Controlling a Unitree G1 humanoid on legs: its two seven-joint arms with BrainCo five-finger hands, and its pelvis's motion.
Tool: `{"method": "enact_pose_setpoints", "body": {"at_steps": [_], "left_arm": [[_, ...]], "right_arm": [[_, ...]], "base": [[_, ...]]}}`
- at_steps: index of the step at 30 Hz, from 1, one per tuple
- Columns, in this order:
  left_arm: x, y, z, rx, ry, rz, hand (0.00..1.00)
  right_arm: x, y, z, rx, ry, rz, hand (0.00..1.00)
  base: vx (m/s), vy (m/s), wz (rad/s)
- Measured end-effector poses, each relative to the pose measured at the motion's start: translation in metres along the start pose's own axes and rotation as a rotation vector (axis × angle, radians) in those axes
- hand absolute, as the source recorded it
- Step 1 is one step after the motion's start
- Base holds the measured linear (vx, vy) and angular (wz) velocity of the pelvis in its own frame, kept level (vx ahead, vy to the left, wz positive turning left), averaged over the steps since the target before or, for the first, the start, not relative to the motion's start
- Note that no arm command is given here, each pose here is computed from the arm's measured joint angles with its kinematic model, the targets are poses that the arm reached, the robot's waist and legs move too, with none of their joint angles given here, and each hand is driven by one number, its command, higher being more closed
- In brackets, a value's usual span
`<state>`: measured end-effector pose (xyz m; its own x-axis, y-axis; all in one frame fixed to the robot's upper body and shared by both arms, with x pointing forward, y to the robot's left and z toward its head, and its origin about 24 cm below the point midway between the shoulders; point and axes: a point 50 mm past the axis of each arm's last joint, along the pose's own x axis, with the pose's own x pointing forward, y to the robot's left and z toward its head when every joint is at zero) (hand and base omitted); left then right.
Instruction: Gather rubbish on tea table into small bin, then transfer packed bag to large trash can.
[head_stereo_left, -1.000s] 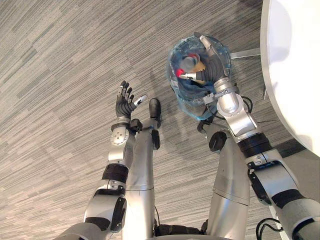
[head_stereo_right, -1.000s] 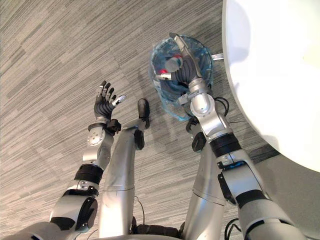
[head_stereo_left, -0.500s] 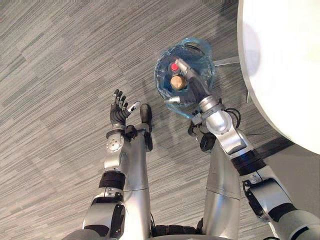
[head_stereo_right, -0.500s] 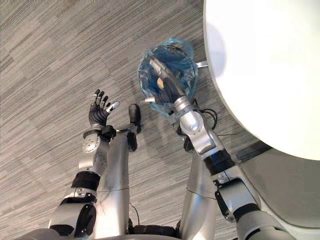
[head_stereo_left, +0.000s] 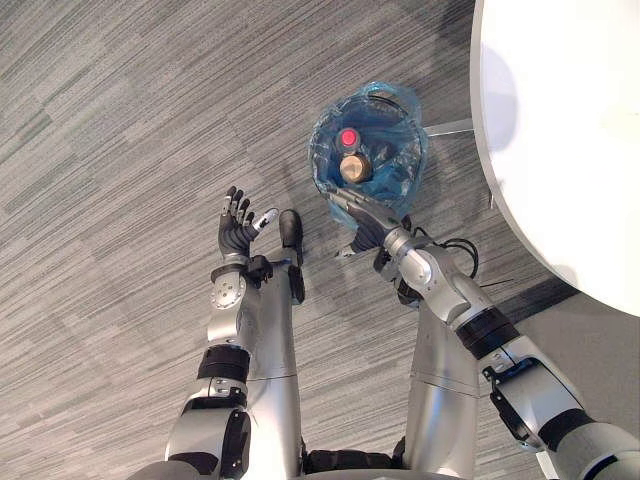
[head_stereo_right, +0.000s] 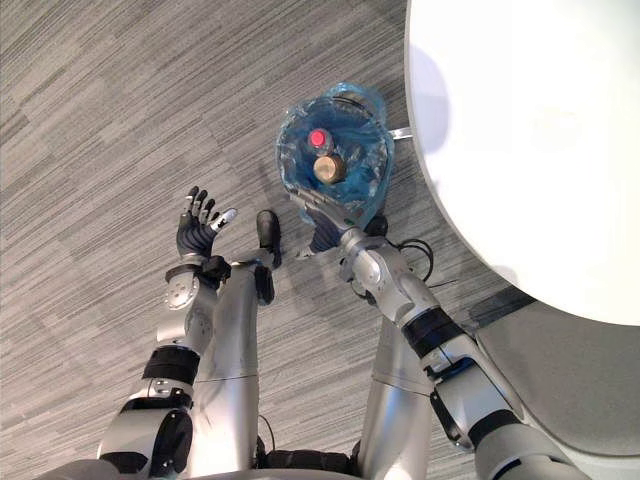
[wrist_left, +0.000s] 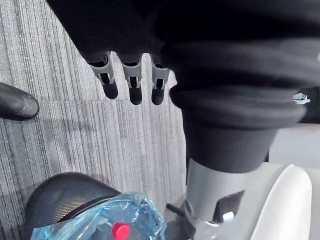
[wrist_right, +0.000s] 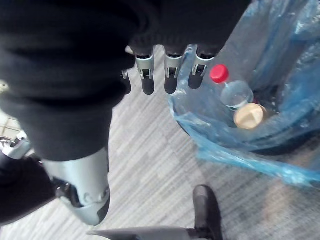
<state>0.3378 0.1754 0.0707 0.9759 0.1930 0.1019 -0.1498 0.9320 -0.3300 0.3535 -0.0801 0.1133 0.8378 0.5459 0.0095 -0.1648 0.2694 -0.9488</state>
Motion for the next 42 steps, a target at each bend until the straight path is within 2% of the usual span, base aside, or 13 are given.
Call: {"method": "enact_pose_setpoints", "body": {"at_steps": [8,13,18,22,33,34,42], "left_arm": [[0.001,-0.009,-0.004,0.01,0.016,-0.031,0.0],[0.001,-0.014,-0.003,-0.015,0.01,-0.037,0.0],[0.001,-0.015,-0.004,-0.031,0.013,-0.031,0.0],[-0.001,-0.018,-0.006,-0.06,0.016,-0.031,0.0],[-0.003,-0.025,-0.008,-0.09,0.011,-0.036,0.0],[-0.003,-0.026,-0.009,-0.094,0.012,-0.036,0.0],[-0.006,-0.035,-0.012,-0.118,0.018,-0.044,0.0]], "right_arm": [[0.004,0.005,-0.014,-0.072,0.093,0.046,0.0],[0.006,-0.002,-0.017,-0.126,0.135,-0.043,0.0],[0.008,-0.012,-0.016,-0.114,0.173,-0.165,0.0],[0.007,-0.015,-0.02,-0.114,0.206,-0.205,0.0],[0.0,0.009,-0.047,-0.15,0.341,-0.089,0.0],[0.0,0.01,-0.049,-0.159,0.347,-0.081,1.0],[0.0,0.012,-0.06,-0.187,0.409,-0.035,1.0]], "base": [[0.01,0.001,0.07],[-0.01,0.007,0.02],[0.0,0.004,0.01],[0.0,0.0,0.0],[0.0,0.001,0.0],[0.0,0.0,0.0],[-0.01,0.004,0.1]]}}
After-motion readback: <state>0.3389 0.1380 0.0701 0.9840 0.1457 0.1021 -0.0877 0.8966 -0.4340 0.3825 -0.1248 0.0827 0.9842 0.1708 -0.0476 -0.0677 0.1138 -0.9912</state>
